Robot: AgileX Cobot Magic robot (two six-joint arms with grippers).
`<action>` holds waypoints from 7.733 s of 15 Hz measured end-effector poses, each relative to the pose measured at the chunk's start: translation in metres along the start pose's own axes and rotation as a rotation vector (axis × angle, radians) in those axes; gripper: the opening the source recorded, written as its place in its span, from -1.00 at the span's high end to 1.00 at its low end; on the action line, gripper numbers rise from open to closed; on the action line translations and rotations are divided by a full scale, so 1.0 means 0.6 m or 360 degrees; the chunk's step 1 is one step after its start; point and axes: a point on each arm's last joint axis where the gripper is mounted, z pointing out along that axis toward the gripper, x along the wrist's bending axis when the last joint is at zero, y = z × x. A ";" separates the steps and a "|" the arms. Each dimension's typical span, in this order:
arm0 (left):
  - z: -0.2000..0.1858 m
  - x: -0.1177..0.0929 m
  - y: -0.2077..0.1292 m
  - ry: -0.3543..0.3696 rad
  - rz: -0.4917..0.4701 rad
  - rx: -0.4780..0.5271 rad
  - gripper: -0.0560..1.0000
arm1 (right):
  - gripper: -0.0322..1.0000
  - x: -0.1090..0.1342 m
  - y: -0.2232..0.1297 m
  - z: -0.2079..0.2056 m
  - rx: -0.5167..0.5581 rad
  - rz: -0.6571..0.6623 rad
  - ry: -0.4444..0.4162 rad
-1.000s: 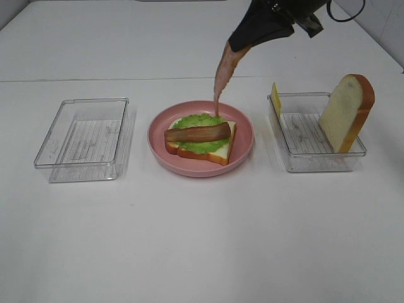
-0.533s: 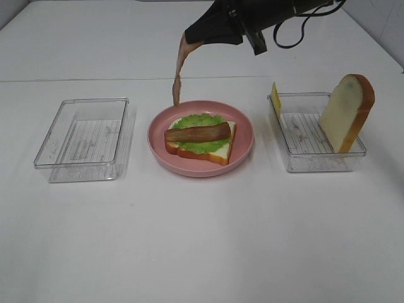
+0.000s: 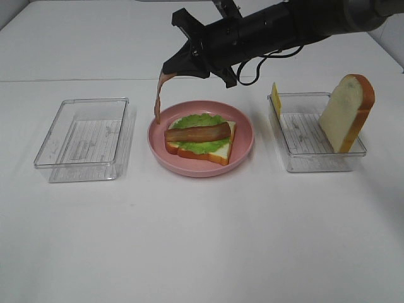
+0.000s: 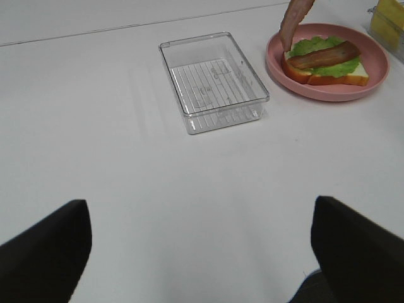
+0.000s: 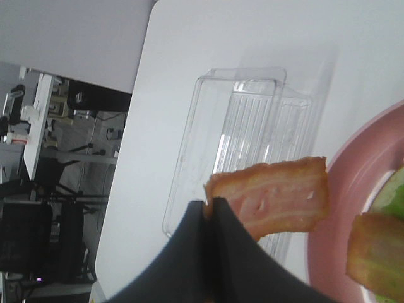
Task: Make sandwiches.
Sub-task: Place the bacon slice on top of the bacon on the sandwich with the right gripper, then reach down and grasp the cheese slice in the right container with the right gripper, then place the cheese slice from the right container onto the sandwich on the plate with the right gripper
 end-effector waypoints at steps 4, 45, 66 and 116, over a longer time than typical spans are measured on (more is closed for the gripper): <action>0.000 0.000 0.000 0.0000 0.0000 0.0000 -0.79 | 0.94 -0.025 -0.001 0.008 0.0008 -0.0028 -0.0069; 0.000 0.000 0.000 0.0000 0.0000 0.0000 -0.79 | -0.38 -0.060 0.040 -0.120 0.0236 -0.0545 -0.1549; 0.000 0.000 0.000 0.0000 0.0000 0.0000 -0.79 | -0.15 -0.109 0.053 -0.120 0.0148 -0.0436 -0.1539; 0.000 0.000 0.000 0.0000 0.0000 0.0000 -0.79 | 0.81 -0.001 -0.019 -0.006 0.0365 -0.0263 -0.0772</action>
